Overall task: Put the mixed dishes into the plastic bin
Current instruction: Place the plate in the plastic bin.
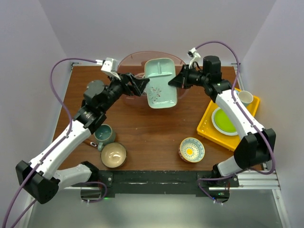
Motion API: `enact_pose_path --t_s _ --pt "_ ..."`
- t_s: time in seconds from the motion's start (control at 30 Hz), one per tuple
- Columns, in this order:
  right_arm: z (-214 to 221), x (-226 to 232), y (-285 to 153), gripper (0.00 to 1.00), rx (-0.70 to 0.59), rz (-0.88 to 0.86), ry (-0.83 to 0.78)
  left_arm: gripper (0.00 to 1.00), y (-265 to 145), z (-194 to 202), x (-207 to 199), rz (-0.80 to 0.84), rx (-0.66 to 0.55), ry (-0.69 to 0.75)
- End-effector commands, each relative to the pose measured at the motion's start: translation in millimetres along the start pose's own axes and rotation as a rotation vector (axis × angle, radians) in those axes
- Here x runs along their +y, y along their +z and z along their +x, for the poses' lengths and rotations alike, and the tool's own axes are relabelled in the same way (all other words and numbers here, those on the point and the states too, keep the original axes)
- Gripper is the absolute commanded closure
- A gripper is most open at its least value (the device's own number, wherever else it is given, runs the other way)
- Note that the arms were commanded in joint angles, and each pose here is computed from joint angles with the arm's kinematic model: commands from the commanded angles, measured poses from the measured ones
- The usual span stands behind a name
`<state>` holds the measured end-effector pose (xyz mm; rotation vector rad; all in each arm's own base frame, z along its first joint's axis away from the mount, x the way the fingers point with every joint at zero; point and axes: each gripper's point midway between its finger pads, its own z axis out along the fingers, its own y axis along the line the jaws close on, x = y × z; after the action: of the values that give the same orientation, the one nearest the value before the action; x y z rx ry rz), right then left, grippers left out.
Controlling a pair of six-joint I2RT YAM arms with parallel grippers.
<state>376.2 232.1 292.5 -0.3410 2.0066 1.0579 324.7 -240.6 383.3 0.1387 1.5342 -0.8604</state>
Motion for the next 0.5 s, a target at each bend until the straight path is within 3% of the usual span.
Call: enact_pose_path --t_s 0.0,0.47 --pt "-68.0 31.8 -19.9 1.0 -0.165 -0.079 -0.12 0.0 -17.5 -39.9 14.1 -0.069 -0.088 0.135" --pt "-91.8 1.9 2.2 1.0 -0.168 -0.004 -0.141 0.0 -81.8 -29.3 73.3 -0.349 -0.03 0.373"
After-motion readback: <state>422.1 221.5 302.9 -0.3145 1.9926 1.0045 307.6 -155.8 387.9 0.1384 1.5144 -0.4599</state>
